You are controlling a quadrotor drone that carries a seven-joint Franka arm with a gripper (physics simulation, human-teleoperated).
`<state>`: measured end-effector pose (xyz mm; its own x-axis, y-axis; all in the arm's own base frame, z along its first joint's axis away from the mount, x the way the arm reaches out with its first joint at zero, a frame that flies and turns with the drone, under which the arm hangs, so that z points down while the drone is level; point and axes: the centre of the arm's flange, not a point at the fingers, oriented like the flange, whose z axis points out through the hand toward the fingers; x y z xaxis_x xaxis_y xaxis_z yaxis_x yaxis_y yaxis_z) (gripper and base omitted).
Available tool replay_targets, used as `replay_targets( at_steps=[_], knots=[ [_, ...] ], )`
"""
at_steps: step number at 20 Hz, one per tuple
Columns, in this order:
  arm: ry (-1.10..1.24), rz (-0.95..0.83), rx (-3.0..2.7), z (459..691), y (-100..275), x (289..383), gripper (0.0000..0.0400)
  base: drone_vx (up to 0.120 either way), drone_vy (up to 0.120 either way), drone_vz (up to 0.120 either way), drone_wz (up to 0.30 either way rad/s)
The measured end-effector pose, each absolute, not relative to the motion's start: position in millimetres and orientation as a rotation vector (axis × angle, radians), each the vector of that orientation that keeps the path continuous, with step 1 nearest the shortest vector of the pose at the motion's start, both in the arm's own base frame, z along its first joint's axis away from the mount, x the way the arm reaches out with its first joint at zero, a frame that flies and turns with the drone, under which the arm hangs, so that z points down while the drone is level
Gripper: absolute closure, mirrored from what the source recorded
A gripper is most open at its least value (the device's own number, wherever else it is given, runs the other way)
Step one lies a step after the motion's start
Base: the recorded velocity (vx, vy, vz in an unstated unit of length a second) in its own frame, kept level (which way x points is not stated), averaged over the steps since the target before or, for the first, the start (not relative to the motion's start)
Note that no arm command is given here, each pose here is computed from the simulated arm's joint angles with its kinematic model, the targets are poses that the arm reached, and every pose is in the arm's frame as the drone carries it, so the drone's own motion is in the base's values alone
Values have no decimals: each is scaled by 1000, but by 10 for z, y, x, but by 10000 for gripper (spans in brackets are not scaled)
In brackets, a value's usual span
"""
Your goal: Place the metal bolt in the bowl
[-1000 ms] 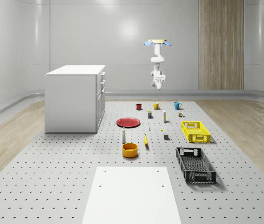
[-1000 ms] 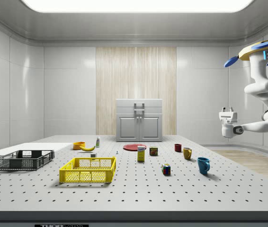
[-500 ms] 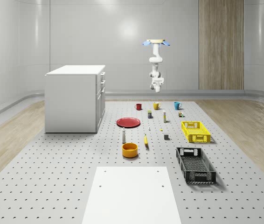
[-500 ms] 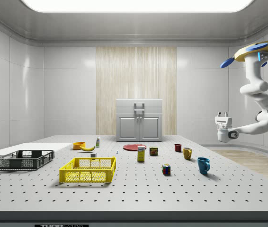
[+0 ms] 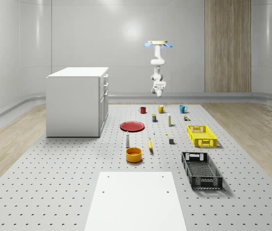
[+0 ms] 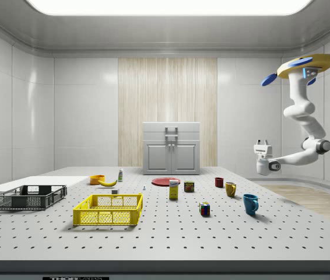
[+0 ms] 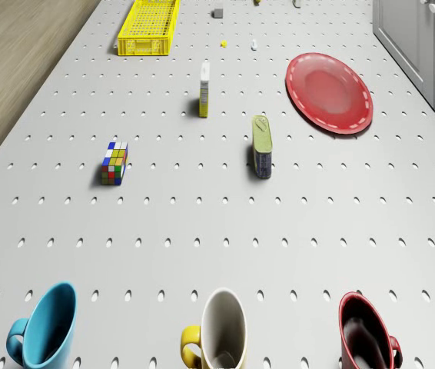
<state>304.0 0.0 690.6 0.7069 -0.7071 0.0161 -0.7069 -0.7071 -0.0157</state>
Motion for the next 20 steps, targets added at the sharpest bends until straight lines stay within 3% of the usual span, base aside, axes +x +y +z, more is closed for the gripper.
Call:
replay_targets(
  at_steps=[13, 20],
  knots=[
    [1198, -48, -2893, 6913, 3, 3031, 0, 120, -120, 0, 0],
    [1200, -60, -2896, 6913, 9, 3026, 0, 120, -6, 0, 0]
  ],
)
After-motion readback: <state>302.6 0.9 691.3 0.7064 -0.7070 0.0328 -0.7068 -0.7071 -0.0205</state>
